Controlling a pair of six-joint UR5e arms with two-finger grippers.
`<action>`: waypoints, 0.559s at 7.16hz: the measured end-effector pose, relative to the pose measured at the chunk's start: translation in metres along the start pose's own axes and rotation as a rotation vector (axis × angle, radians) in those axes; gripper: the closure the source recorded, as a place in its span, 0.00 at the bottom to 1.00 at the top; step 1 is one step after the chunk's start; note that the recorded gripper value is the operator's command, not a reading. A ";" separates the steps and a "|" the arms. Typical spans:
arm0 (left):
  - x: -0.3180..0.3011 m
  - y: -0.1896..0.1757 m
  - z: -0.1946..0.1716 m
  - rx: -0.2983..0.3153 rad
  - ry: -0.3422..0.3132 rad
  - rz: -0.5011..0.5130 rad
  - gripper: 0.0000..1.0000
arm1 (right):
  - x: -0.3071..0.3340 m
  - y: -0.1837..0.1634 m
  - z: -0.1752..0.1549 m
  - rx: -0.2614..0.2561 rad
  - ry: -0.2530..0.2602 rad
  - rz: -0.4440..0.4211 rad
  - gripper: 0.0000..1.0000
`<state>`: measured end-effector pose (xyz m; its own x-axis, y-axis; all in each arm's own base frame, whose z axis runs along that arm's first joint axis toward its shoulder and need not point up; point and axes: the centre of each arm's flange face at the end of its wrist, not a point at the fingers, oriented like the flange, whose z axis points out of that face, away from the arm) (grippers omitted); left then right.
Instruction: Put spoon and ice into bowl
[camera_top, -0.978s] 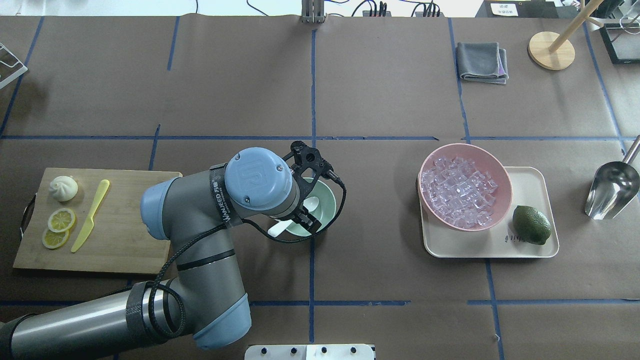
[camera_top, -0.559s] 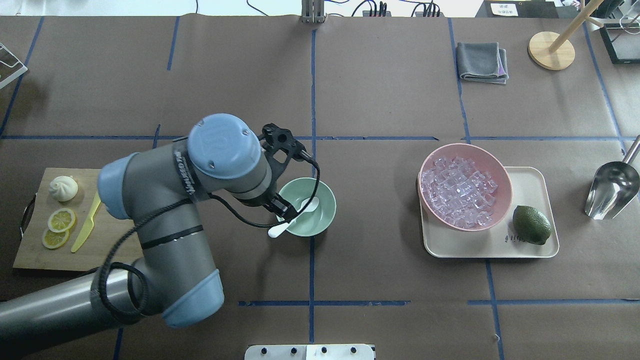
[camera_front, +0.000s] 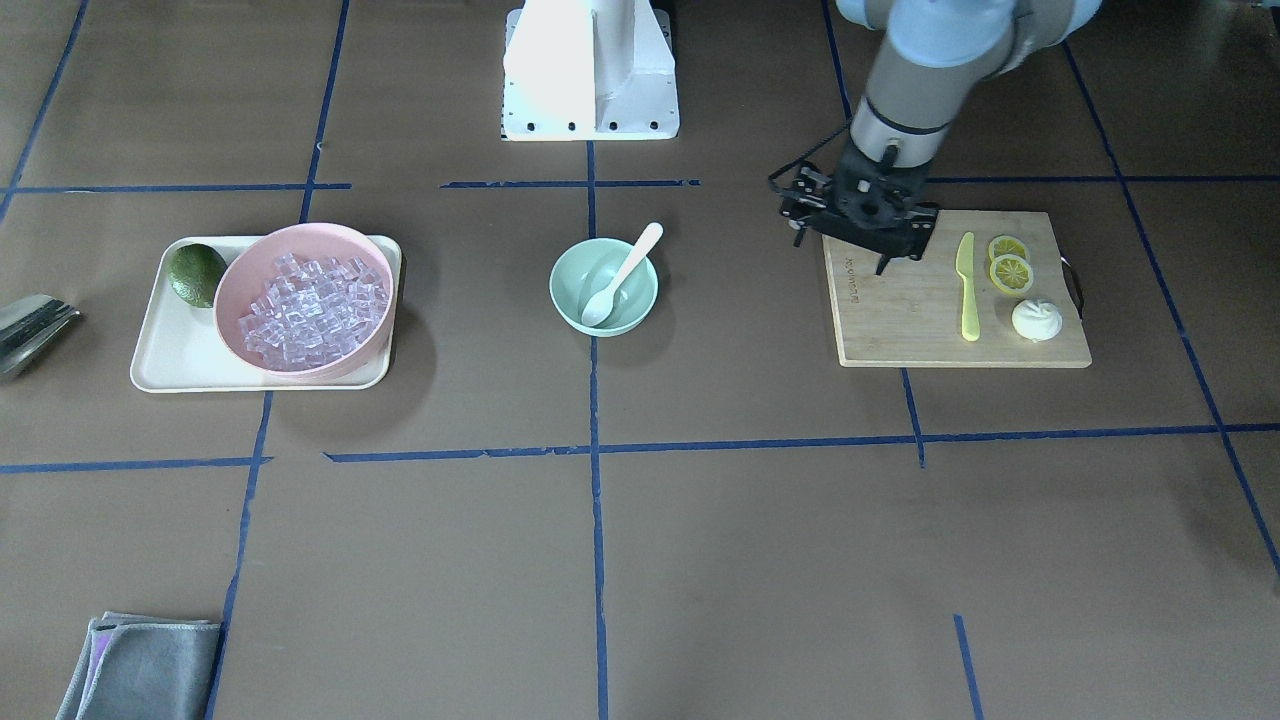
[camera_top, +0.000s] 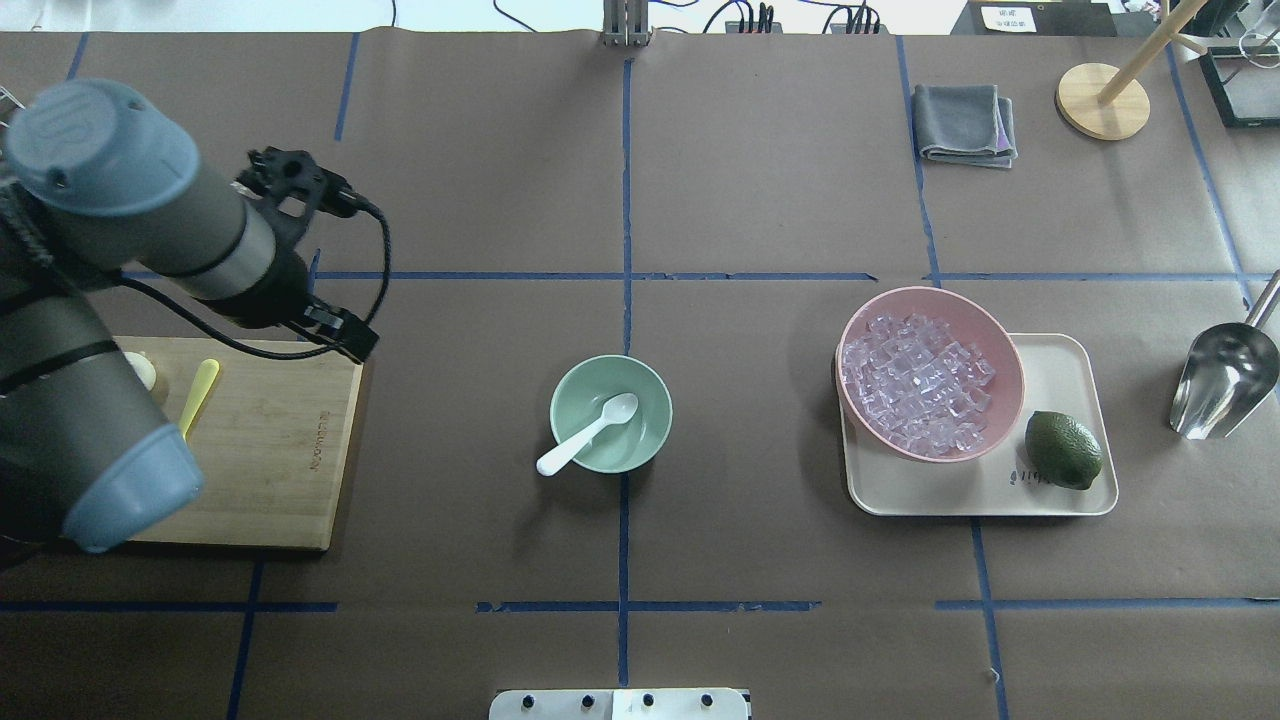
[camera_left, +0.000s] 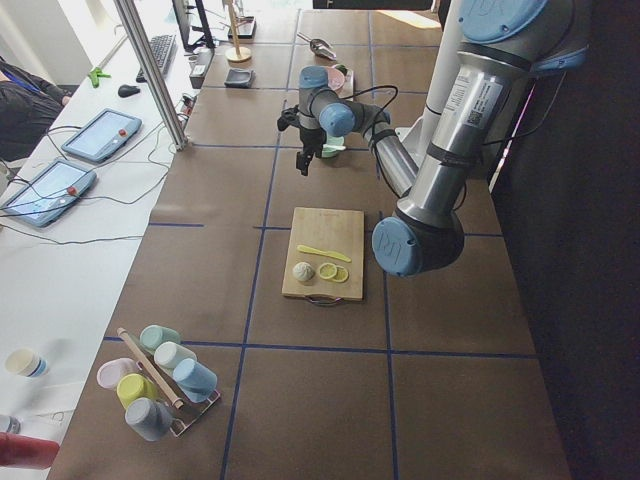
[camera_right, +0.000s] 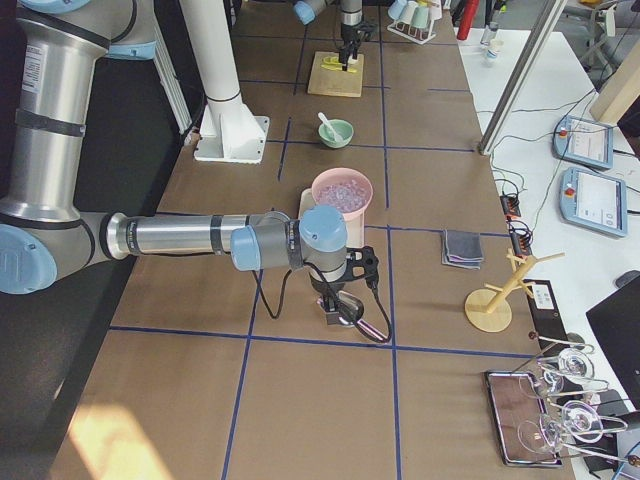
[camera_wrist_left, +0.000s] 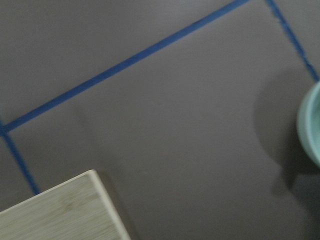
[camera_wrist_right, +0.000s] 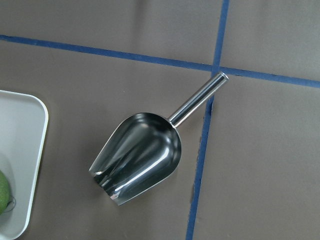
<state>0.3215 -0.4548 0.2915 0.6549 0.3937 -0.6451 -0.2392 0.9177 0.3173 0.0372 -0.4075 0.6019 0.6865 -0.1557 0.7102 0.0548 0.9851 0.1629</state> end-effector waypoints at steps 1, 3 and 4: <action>-0.062 0.014 -0.018 -0.011 0.004 -0.012 0.00 | -0.006 -0.004 0.000 0.002 -0.025 -0.008 0.00; -0.214 0.066 -0.063 -0.009 0.017 -0.101 0.00 | -0.028 -0.023 -0.001 0.015 -0.062 -0.042 0.00; -0.279 0.106 -0.073 -0.011 0.002 -0.151 0.00 | -0.048 -0.040 0.000 0.019 -0.075 -0.053 0.00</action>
<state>0.0612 -0.4634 0.4539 0.6827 0.2517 -0.6860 -0.1463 0.9669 0.2092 0.0017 -0.4398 0.5612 0.6271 -0.2132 0.7492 0.0756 0.9739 0.2139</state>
